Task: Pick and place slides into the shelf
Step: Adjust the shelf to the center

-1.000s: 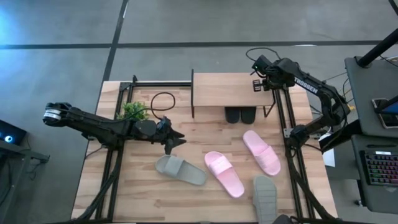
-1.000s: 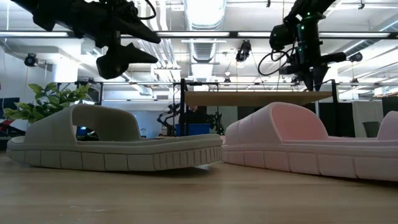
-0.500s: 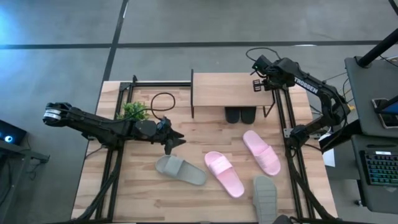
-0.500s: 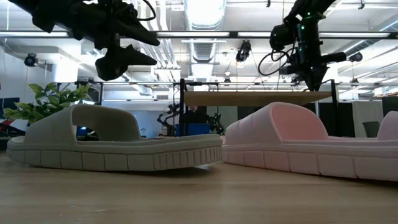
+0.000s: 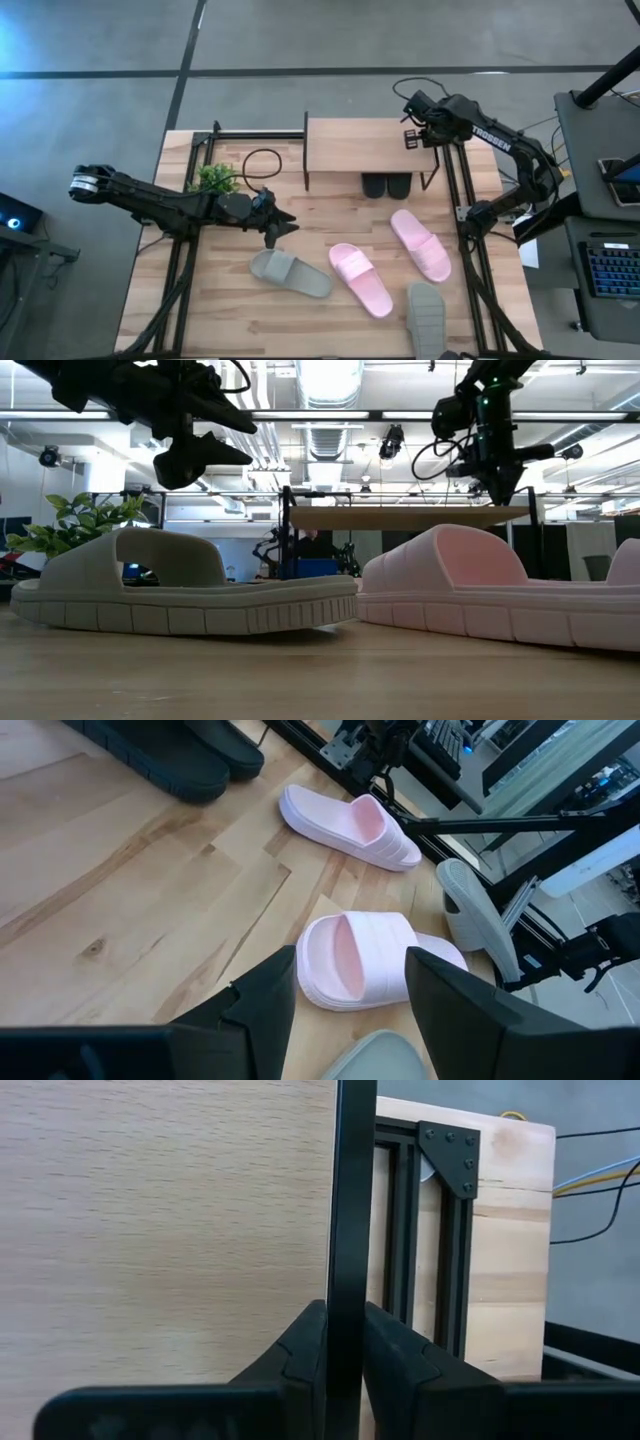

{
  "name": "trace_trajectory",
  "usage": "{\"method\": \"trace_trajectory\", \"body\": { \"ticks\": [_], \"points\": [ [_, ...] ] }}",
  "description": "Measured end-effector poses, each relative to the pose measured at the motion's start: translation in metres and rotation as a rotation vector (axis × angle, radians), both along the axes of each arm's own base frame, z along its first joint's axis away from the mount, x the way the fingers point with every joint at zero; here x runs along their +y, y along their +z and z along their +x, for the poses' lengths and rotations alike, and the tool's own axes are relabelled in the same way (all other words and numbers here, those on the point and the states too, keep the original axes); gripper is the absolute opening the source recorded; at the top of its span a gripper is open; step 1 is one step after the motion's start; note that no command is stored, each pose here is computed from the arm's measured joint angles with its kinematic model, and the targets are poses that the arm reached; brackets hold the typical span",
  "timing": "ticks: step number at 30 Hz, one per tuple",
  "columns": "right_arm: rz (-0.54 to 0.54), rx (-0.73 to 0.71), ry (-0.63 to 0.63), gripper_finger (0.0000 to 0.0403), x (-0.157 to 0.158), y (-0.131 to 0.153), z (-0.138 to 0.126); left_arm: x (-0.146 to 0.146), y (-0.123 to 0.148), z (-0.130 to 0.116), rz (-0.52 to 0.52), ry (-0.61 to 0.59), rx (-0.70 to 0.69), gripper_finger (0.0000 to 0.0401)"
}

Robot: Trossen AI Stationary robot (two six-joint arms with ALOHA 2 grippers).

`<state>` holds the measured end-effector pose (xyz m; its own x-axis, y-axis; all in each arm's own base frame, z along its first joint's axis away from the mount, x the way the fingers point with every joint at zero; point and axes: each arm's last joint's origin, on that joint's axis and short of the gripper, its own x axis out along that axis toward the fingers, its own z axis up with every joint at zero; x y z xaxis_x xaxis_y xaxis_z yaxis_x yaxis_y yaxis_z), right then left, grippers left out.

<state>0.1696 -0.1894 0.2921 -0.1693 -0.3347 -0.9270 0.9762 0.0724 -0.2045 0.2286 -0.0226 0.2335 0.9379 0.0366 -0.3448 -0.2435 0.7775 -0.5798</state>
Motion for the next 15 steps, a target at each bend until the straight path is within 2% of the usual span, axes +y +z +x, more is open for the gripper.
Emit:
{"method": "trace_trajectory", "body": {
  "ticks": [15],
  "points": [
    [0.004, -0.004, 0.020, 0.0048, 0.0034, 0.0000, 0.0038, 0.0000, 0.0000, 0.0000, 0.002, -0.001, 0.000, 0.0173]
  ]
}}
